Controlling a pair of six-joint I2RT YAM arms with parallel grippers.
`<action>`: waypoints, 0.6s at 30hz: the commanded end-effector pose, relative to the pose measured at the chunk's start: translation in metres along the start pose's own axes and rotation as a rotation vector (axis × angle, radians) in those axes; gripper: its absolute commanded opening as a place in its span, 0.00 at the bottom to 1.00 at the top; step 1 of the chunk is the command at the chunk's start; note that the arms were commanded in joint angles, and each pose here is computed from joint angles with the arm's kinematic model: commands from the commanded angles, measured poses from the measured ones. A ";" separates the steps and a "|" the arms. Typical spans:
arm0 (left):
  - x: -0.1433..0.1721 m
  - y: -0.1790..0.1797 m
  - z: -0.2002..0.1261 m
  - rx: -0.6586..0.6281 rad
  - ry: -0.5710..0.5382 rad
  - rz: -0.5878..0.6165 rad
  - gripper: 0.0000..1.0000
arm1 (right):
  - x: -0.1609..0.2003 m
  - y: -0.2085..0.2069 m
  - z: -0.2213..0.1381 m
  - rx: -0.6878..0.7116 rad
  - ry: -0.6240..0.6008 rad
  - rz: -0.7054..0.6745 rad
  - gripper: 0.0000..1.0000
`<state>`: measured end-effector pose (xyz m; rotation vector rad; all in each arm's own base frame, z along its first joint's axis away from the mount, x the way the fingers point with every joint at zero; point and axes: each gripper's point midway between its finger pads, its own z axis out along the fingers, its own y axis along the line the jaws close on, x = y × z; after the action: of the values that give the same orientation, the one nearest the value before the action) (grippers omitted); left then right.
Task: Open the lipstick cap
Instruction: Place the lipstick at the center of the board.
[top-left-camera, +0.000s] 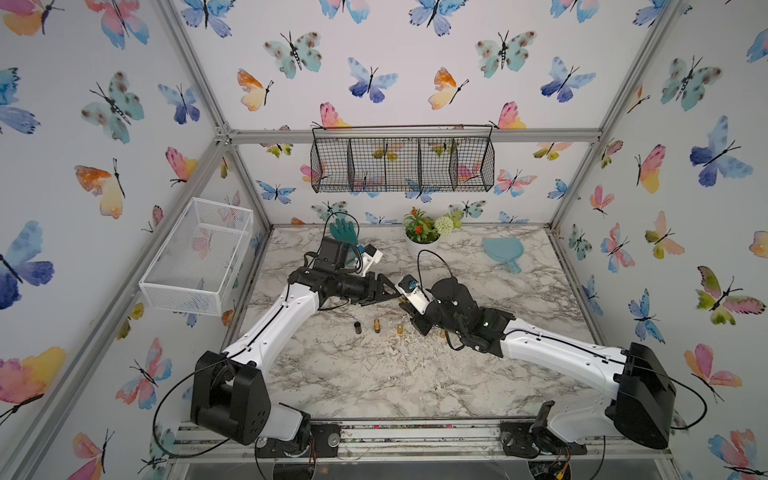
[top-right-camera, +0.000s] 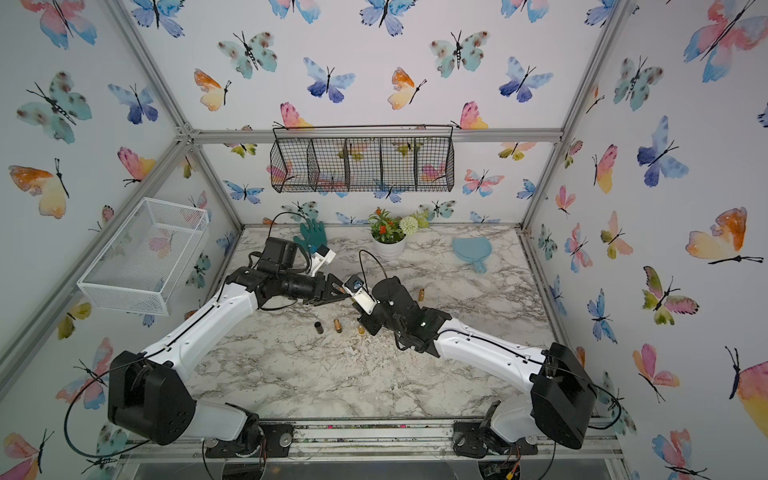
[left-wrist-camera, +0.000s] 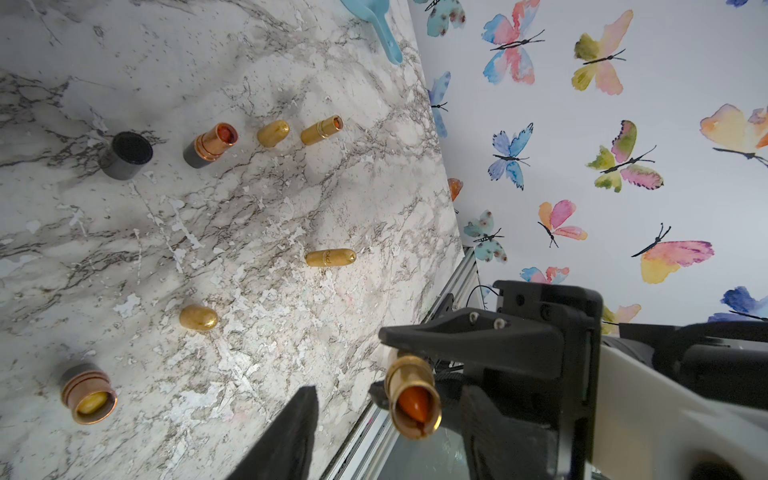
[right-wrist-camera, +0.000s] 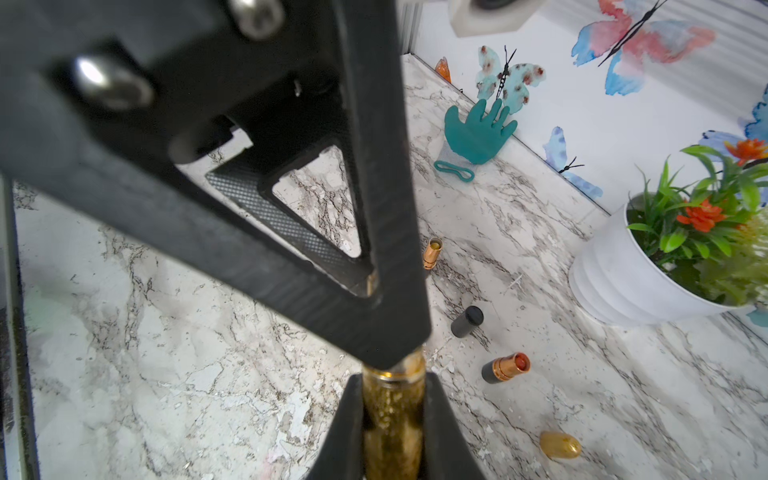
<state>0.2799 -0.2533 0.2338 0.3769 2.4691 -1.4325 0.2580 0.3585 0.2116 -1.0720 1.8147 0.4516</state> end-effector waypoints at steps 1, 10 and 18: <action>-0.001 -0.003 0.004 0.001 0.013 0.030 0.54 | -0.021 0.003 0.001 -0.026 -0.057 0.007 0.02; 0.001 -0.004 0.006 0.005 0.020 0.039 0.32 | -0.015 0.005 0.005 -0.034 -0.041 0.004 0.02; -0.001 0.001 0.007 -0.017 0.014 0.038 0.33 | -0.011 0.005 0.006 -0.035 -0.025 -0.007 0.02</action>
<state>0.2779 -0.2588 0.2276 0.4149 2.4788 -1.4265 0.2569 0.3658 0.2071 -1.0938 1.8146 0.4788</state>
